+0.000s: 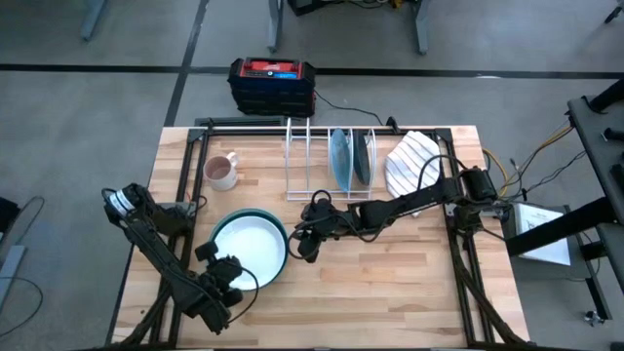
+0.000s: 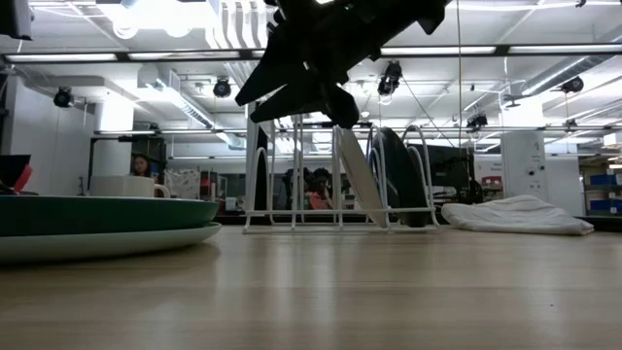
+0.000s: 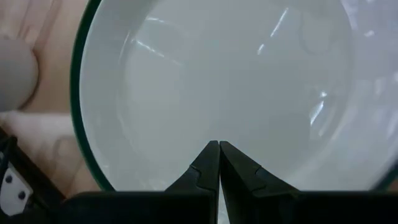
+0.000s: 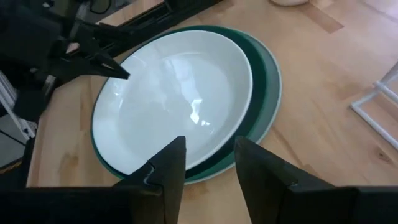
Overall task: Sort dishes
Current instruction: Put the white plate in the dishwasher rack
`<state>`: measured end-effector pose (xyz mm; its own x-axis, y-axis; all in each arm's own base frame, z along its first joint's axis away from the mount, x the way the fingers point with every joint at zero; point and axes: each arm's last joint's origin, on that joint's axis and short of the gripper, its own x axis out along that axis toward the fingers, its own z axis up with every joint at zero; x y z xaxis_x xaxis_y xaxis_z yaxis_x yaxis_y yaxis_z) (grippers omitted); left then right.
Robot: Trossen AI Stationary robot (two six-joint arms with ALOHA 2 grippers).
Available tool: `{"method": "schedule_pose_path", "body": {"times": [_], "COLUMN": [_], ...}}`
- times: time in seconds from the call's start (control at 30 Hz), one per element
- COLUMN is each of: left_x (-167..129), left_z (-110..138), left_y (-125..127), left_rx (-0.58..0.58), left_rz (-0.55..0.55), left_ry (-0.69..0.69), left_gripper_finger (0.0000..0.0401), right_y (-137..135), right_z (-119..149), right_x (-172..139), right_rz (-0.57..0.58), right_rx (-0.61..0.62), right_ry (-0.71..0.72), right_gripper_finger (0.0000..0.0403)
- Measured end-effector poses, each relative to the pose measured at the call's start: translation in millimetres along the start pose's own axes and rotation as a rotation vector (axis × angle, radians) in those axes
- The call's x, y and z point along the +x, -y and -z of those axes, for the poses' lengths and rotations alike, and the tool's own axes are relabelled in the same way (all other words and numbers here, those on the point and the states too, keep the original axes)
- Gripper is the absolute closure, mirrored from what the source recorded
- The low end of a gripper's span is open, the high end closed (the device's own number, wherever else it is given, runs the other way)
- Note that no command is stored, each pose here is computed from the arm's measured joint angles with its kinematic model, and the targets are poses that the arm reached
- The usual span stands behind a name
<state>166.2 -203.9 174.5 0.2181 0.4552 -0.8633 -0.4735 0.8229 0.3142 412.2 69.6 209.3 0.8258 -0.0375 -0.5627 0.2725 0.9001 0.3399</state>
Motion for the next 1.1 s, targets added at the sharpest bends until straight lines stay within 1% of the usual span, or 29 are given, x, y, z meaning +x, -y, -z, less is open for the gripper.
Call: {"method": "schedule_pose_path", "body": {"times": [0.13, 0.23, 0.33, 0.57, 0.63, 0.73, 0.9, 1.1], "left_x": [6, 12, 20, 41, 46, 51, 51, 54], "left_z": [4, 8, 12, 22, 24, 26, 26, 26], "left_y": [-3, -4, -5, -7, -8, -9, -8, -8], "left_rx": [-0.037, -0.041, -0.045, -0.090, -0.099, -0.131, -0.132, -0.144], "left_rz": [-0.021, -0.027, -0.025, 0.016, 0.030, 0.034, 0.044, 0.049], "left_ry": [0.000, -0.001, -0.001, 0.016, 0.043, 0.063, 0.113, 0.153], "left_gripper_finger": [0.0401, 0.0401, 0.0401, 0.0401, 0.0401, 0.0401, 0.0401, 0.0401], "right_y": [-1, 0, -1, -1, -2, 3, 10, 14], "right_z": [10, 19, 20, 27, 26, 28, 25, 25], "right_x": [15, 27, 36, 62, 67, 74, 78, 81], "right_rz": [-0.013, -0.009, -0.014, -0.020, -0.019, 0.014, 0.042, 0.041], "right_rx": [0.024, 0.021, 0.024, 0.028, 0.030, 0.028, 0.048, 0.081], "right_ry": [0.004, -0.008, -0.009, -0.049, -0.049, -0.088, -0.094, -0.103], "right_gripper_finger": [0.0261, 0.0256, 0.0251, 0.0229, 0.0223, 0.0214, 0.0199, 0.0183]}}
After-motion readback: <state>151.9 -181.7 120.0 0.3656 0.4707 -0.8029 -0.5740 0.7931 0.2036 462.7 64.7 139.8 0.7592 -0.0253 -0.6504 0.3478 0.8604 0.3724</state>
